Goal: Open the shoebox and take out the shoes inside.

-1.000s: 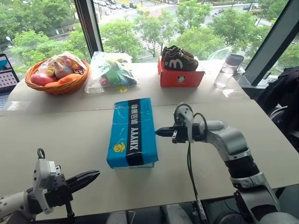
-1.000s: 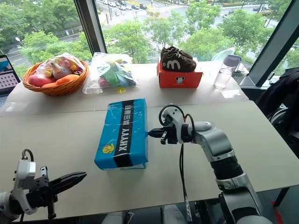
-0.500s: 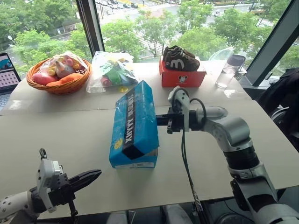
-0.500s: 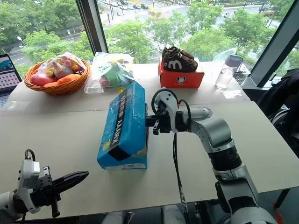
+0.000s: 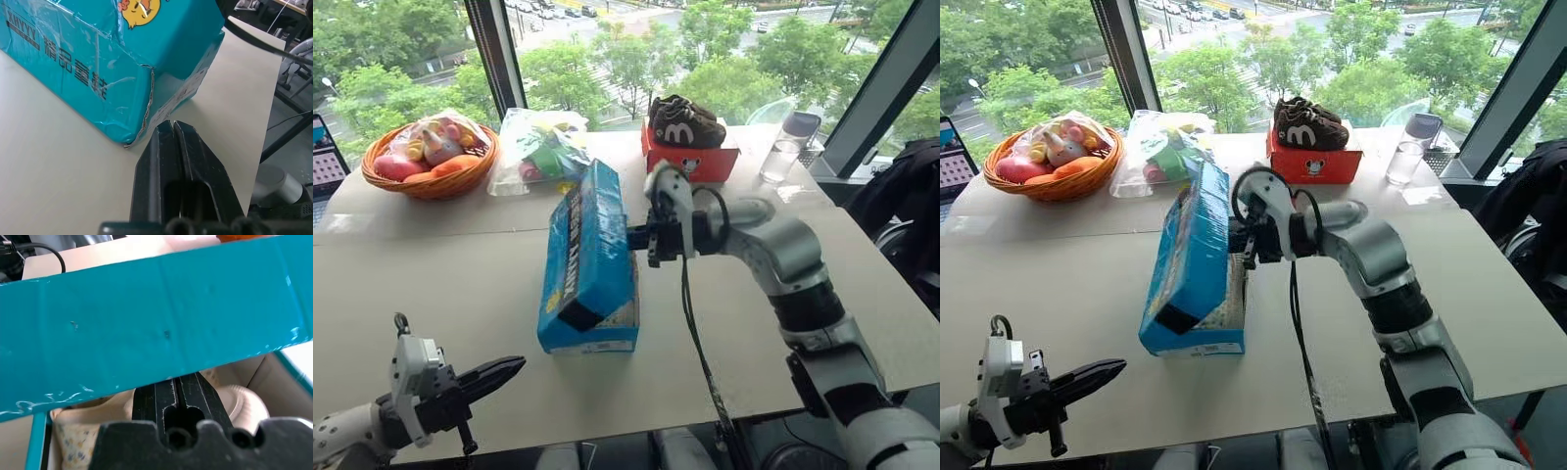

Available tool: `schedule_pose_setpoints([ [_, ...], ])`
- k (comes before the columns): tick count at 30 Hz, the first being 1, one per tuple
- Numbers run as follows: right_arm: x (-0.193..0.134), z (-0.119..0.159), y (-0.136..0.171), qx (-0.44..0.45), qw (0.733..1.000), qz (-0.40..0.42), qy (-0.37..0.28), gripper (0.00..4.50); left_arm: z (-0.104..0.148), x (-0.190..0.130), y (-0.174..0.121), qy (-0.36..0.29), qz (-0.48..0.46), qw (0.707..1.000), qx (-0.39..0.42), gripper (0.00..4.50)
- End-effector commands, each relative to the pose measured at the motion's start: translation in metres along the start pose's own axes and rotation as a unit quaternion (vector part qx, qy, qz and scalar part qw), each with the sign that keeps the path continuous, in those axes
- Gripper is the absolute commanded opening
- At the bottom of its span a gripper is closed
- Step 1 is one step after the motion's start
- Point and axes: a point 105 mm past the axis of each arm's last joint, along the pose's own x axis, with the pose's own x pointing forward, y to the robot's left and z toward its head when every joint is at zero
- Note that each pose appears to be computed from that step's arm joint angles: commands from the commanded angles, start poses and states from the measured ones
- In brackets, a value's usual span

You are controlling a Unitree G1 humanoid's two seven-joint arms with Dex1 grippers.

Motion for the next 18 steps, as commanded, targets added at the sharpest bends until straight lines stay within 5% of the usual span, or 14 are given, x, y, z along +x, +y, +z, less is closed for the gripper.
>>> schedule_pose_setpoints([
  [1, 0.032, 0.044, -0.005, -0.108, 0.994, 0.019, -0.013, 0.00, 0.010, -0.001, -0.010, -0.012, -0.015, 1.000, 0.015, 0.05],
  [4, 0.053, 0.096, -0.012, -0.114, 0.989, -0.002, -0.093, 0.00, 0.011, -0.003, -0.011, -0.011, -0.016, 1.000, 0.016, 0.05],
  [9, 0.088, 0.134, -0.011, -0.066, 0.983, -0.025, -0.167, 0.00, 0.012, -0.007, -0.011, -0.009, -0.015, 1.000, 0.018, 0.05],
  [12, 0.108, 0.119, -0.014, -0.039, 0.987, -0.045, -0.146, 0.00, 0.011, -0.009, -0.018, -0.003, -0.022, 1.000, 0.019, 0.05],
  [18, 0.093, 0.079, -0.038, -0.011, 0.991, -0.074, -0.109, 0.00, 0.016, -0.018, -0.022, 0.001, -0.020, 1.000, 0.021, 0.05],
])
